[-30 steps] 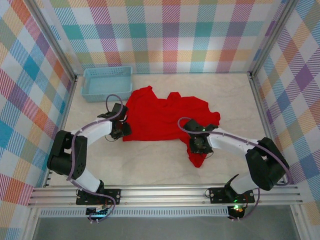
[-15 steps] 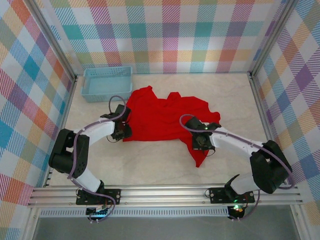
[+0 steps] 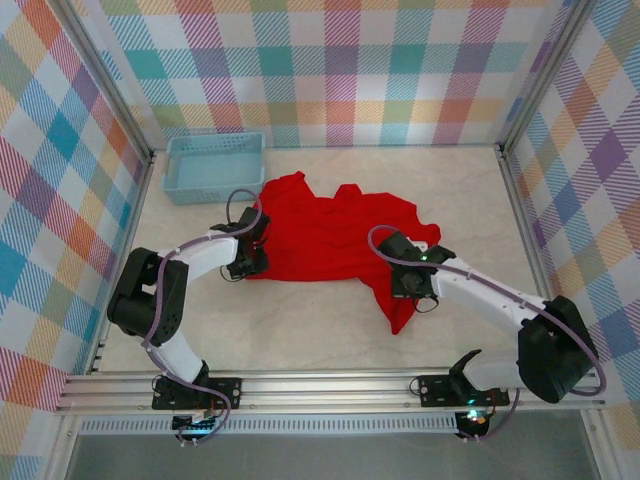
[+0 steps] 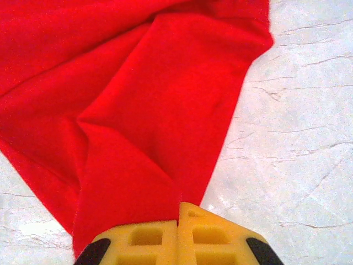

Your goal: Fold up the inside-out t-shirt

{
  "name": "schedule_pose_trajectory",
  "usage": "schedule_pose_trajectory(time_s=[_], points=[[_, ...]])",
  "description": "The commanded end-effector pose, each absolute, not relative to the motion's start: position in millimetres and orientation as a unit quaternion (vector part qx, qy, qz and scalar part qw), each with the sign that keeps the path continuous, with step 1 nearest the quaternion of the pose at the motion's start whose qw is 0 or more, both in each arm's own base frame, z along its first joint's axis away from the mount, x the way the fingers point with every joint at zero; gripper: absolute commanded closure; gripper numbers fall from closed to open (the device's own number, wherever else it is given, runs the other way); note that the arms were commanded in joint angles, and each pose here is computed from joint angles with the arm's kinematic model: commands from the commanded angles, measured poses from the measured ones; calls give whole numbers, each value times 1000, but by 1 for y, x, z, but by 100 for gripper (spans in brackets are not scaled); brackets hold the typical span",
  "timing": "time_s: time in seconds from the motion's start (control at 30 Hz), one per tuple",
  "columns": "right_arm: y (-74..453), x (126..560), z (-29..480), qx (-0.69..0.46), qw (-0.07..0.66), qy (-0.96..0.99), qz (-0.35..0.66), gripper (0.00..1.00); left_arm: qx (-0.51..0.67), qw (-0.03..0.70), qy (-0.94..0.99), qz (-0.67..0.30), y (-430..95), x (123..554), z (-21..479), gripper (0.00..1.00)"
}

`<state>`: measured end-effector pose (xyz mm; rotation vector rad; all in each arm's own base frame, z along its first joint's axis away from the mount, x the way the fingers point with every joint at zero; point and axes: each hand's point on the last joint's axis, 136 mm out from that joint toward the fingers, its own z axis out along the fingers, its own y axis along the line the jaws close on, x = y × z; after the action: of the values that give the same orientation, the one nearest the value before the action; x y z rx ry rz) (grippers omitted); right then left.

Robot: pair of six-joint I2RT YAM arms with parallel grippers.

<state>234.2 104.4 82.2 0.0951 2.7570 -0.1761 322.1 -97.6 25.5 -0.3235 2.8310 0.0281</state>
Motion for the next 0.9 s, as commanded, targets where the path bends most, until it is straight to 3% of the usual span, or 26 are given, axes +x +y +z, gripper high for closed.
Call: schedule_pose_trajectory(time_s=[0.0, 0.2, 0.6, 0.73, 0.87], points=[[80, 228, 89, 50, 183, 978, -90, 100, -115, 167, 979, 23, -90, 319, 44, 93], [54, 233, 109, 96, 201, 972, -77, 100, -126, 228, 965, -5, -87, 319, 83, 100], [16, 259, 171, 142, 264, 951, -79, 100, -205, 338, 911, -120, -63, 307, 148, 100], [8, 277, 204, 149, 301, 940, -64, 100, -205, 351, 905, -124, -58, 306, 158, 100], [22, 312, 211, 132, 299, 944, -52, 100, -199, 318, 919, -123, -66, 314, 142, 100]])
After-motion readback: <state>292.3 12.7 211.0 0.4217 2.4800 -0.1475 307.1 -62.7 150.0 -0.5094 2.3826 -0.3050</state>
